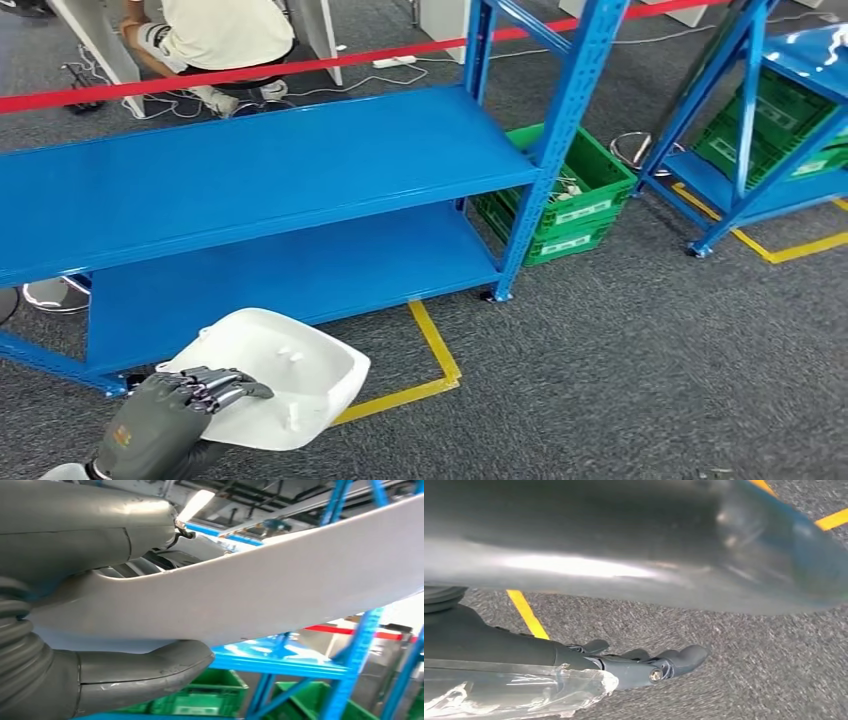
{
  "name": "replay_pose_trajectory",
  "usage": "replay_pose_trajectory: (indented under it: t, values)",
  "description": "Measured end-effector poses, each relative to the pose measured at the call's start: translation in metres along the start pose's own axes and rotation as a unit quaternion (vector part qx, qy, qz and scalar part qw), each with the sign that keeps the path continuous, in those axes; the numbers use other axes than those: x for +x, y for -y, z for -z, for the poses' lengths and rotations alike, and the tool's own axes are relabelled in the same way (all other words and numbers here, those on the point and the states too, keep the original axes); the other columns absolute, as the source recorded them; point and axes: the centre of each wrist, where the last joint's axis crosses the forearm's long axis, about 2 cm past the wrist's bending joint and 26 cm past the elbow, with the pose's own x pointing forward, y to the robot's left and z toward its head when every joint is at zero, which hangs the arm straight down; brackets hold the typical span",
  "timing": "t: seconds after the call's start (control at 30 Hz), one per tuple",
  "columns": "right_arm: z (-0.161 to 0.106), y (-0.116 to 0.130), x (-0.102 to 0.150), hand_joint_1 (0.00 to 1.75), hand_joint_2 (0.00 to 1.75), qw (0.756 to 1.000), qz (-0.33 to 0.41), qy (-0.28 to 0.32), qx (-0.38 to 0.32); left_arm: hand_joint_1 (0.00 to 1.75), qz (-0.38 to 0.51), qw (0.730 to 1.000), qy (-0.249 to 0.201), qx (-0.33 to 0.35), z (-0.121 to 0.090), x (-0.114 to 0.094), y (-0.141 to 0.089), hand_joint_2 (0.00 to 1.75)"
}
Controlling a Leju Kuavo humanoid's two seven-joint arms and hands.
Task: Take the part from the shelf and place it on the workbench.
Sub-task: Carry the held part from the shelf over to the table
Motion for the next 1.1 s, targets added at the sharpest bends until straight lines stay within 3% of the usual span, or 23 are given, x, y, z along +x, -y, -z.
replay_pose_trajectory:
  t: [0.37,0.73,0.9,1.1]
  values:
    - [-0.006,0.006,-0.002,0.00,0.00,1.000,0.004,-0.008,-0.001,1.75,-0.011,1.000,-0.001,-0.004,0.007,-0.001,0.007,1.75]
    - [-0.030,0.006,-0.006,0.00,0.00,0.999,0.001,-0.034,-0.010,1.75,-0.072,0.997,0.033,-0.009,0.042,-0.001,0.020,1.75]
    - [-0.038,-0.004,0.002,0.00,0.00,0.999,0.015,-0.030,-0.025,1.75,-0.093,0.995,0.044,-0.016,0.053,-0.002,0.026,1.75]
    - [-0.040,-0.034,0.015,0.00,0.00,0.998,0.035,-0.013,-0.047,1.75,-0.110,0.992,0.052,-0.017,0.057,-0.006,0.025,1.75]
